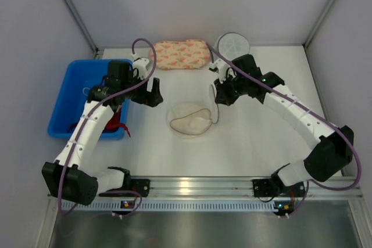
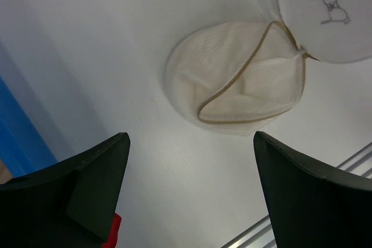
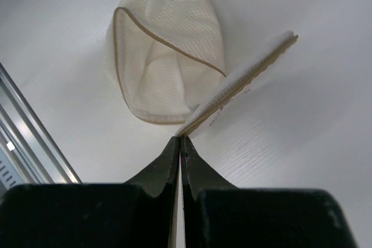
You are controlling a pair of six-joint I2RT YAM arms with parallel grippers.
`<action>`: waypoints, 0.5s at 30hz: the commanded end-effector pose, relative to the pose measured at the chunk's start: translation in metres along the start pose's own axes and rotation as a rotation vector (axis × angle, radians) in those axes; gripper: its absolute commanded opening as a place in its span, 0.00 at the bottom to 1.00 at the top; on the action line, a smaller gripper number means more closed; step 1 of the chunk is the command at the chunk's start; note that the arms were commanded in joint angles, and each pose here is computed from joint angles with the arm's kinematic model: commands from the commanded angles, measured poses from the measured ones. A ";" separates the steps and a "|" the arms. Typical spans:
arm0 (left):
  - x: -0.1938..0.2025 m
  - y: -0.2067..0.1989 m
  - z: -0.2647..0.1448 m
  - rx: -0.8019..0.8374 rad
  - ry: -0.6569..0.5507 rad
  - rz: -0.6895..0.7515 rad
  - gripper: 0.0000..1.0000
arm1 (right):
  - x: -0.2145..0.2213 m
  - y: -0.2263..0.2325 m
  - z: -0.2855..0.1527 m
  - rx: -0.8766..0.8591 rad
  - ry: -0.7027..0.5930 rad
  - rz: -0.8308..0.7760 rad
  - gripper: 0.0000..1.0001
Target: Place the bra in the laundry bag and zip it closed
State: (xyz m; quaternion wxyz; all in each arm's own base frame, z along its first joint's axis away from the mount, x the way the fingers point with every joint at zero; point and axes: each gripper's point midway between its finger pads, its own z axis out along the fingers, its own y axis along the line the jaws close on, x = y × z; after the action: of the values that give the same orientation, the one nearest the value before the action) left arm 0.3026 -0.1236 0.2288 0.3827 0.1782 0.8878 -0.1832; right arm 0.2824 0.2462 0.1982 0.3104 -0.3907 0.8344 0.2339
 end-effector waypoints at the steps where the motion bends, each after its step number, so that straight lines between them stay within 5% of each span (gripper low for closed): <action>1: 0.008 -0.024 0.014 0.173 0.009 0.006 0.92 | -0.012 -0.017 -0.029 -0.013 -0.112 0.045 0.00; 9: 0.063 -0.021 0.062 0.173 0.207 -0.081 0.70 | 0.057 -0.073 -0.030 -0.006 -0.078 0.317 0.00; 15: 0.110 -0.058 0.075 0.251 0.331 -0.047 0.66 | 0.108 -0.084 -0.003 -0.023 -0.001 0.428 0.00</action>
State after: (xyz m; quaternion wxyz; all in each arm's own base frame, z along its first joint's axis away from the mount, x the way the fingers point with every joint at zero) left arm 0.2563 -0.1723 0.1045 0.1881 0.2120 0.9255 -0.2514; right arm 0.2877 0.1360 0.1135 0.2349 -0.2054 0.9074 0.2815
